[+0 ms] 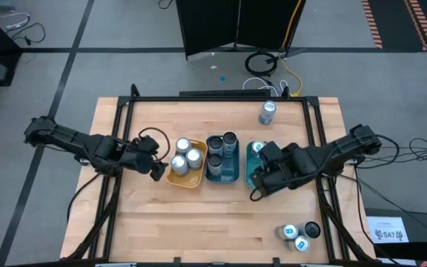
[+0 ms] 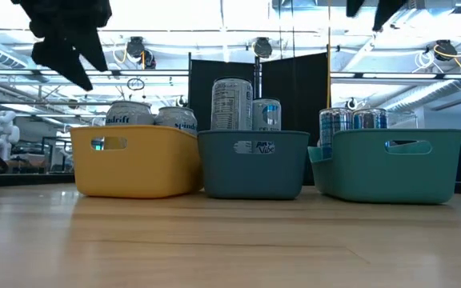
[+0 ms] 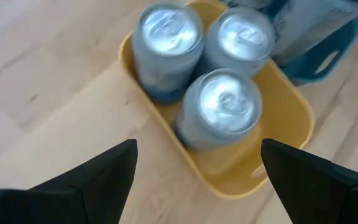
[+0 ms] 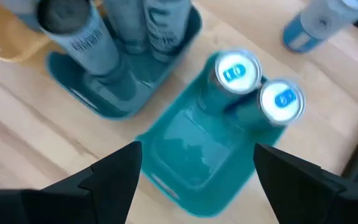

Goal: Sort soda cans
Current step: Adjust the yellow bin

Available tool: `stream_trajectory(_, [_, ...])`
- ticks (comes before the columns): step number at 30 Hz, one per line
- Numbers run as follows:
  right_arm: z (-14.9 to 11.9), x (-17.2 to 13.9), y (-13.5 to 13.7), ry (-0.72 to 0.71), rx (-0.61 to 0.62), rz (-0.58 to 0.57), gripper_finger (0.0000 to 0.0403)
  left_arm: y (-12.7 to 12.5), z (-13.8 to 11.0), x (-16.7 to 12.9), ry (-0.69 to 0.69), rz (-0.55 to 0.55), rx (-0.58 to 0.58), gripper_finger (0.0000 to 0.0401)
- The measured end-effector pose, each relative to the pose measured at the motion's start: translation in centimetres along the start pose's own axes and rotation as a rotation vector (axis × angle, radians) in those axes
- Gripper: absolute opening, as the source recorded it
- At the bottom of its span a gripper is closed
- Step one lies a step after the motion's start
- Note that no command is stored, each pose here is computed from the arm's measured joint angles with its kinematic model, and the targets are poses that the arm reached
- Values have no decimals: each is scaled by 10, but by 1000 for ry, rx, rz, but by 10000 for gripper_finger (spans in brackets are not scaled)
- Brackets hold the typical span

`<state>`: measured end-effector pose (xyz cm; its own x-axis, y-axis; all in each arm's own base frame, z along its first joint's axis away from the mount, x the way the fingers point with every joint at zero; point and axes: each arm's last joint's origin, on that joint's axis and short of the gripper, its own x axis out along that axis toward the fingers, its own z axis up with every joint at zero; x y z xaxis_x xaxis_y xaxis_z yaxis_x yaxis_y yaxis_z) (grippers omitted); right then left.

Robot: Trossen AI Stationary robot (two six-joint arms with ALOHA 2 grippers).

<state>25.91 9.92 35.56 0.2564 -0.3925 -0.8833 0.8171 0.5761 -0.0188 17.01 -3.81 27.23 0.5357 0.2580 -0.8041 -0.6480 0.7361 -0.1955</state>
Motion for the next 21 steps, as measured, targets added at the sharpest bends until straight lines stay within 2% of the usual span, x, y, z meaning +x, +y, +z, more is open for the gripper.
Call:
stream_trajectory(7, [-32,19,0,62,47,-77,300,8,-1,10,179,46,-12,350])
stream_trajectory(12, [-55,28,-1,119,111,-126,299,4,-5,21,235,101,19,350])
stream_trajectory(21, [-82,18,1,117,187,-99,299,-11,-15,59,400,216,70,350])
